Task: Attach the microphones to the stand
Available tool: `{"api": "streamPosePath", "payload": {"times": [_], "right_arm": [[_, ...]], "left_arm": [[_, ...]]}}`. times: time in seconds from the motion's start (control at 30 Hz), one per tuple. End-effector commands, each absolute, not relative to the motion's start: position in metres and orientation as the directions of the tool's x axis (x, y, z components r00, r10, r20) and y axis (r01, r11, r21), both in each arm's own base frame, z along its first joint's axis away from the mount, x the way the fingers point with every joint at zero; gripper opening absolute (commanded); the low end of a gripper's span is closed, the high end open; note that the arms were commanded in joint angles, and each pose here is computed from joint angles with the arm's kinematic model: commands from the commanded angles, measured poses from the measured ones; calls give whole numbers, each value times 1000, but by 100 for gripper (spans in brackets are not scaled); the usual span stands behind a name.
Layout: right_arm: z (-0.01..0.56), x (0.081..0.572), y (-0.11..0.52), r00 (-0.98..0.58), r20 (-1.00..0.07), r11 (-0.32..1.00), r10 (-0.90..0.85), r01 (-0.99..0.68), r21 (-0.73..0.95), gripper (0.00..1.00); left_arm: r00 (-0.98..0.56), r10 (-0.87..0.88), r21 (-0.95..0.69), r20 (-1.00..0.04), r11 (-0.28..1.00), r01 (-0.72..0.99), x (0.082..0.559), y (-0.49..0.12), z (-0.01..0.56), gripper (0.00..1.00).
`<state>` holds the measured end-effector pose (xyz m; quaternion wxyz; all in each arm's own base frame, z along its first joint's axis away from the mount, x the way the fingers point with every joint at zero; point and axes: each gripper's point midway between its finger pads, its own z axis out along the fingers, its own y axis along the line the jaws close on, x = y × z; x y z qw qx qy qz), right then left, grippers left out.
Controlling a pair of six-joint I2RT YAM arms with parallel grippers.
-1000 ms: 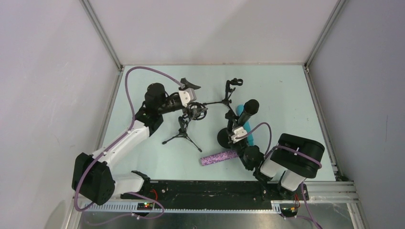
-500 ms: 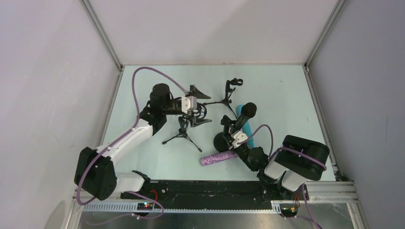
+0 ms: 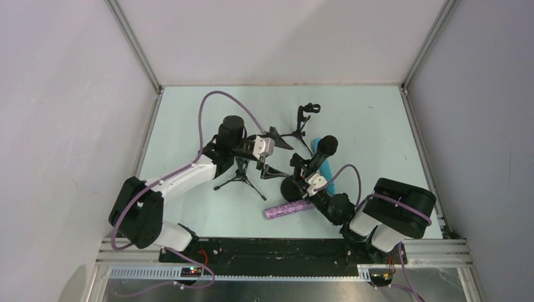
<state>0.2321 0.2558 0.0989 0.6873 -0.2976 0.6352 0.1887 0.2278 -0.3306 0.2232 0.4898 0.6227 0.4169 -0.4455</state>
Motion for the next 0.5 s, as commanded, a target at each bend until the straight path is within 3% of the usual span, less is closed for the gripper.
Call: {"api": "streamPosePath", "payload": {"times": [0.0, 0.3, 0.47], "right_arm": [[77, 216, 257, 114, -974, 679, -196, -701, -219, 0], [77, 216, 259, 116, -973, 675, -197, -704, -221, 0], [77, 216, 259, 119, -972, 675, -202, -702, -226, 0]], "left_arm": [[278, 48, 261, -959, -218, 940, 225, -345, 230, 90], [231, 75, 208, -970, -231, 950, 225, -358, 218, 86], [200, 81, 174, -977, -247, 953, 227, -366, 214, 78]]}}
